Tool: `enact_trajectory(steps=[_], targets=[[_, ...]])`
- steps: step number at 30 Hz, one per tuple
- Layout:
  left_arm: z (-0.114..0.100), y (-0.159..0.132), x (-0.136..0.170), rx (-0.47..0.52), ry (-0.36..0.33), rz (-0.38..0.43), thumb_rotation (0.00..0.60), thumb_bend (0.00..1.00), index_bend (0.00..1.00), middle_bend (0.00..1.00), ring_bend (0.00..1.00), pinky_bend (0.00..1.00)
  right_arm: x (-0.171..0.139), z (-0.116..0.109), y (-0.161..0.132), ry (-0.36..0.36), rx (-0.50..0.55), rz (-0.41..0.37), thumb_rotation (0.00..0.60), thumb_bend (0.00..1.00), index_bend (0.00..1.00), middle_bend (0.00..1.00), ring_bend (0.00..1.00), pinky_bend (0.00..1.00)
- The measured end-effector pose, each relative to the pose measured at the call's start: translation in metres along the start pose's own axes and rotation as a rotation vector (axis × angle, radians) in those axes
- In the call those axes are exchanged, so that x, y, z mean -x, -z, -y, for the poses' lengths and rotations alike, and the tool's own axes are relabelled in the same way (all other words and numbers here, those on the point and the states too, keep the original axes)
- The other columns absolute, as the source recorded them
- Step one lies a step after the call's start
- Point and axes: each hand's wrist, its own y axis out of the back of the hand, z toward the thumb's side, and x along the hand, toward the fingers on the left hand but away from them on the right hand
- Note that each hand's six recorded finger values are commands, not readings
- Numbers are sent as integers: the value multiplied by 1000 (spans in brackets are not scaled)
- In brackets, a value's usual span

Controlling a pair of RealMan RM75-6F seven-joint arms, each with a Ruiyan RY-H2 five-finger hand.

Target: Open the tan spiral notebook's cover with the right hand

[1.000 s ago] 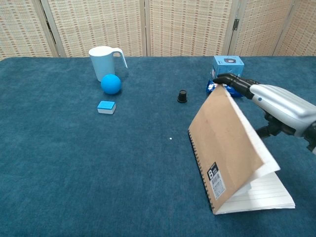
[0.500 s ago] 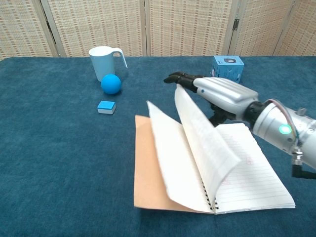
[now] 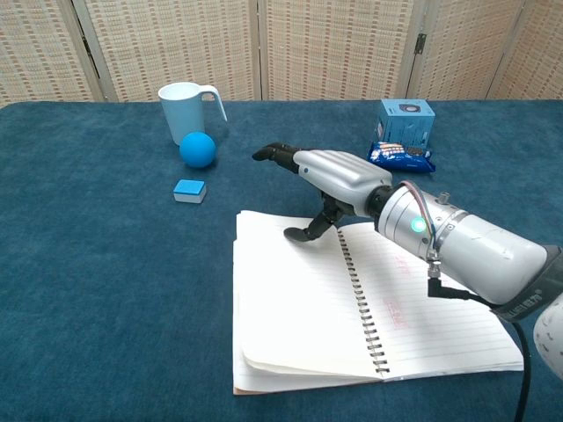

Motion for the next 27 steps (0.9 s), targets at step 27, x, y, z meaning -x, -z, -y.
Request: enact_trajectory(steps=[27], targets=[[14, -17, 6, -76, 46, 66, 600, 206, 74, 0, 17, 181, -80, -95, 43, 95, -146, 95, 600, 310, 0, 0, 0, 0]])
